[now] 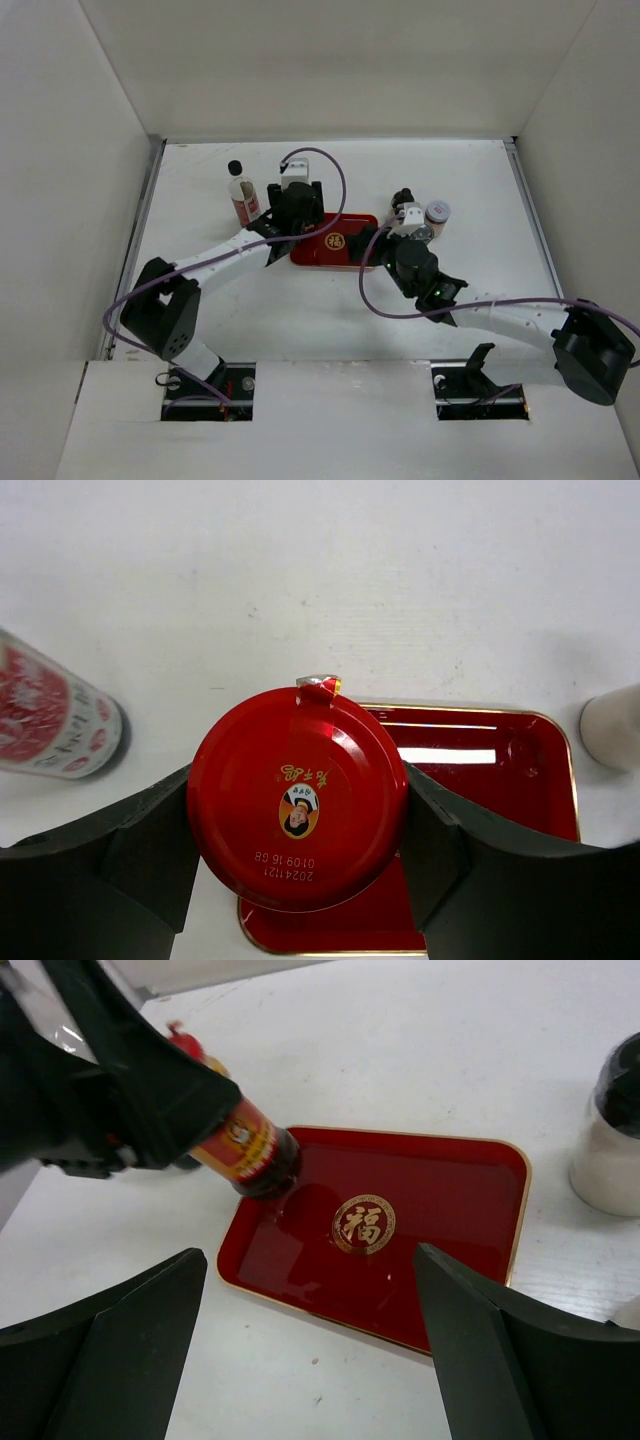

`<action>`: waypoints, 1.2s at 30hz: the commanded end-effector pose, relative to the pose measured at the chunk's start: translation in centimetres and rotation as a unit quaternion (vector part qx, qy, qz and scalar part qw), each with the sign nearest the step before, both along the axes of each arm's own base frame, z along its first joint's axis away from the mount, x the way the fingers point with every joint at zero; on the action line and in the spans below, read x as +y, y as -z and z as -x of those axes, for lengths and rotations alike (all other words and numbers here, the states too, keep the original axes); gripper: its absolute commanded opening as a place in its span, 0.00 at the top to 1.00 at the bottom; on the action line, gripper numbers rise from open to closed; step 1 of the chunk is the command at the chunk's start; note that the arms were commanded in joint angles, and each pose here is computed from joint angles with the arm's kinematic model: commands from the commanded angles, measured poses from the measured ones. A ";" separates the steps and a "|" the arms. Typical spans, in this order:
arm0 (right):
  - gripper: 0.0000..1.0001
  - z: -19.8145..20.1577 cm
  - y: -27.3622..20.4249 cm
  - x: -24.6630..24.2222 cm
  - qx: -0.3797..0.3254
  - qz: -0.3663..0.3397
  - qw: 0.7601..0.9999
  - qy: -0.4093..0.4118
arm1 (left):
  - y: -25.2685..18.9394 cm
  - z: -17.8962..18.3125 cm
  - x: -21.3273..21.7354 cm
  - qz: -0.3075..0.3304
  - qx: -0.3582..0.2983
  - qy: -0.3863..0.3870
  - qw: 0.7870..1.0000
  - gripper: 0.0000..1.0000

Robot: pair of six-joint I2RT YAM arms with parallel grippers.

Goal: Organize the condiment bottles

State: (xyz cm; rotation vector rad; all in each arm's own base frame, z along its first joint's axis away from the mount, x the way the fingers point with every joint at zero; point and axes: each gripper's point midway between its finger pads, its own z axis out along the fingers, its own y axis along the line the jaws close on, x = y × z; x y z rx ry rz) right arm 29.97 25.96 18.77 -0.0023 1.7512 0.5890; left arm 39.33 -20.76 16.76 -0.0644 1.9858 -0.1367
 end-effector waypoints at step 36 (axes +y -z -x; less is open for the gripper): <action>0.64 -1.4 -1.8 -2.7 -0.016 -0.020 0.998 0.051 | -7.9 0.4 -0.1 0.095 -0.178 -0.032 0.979 0.16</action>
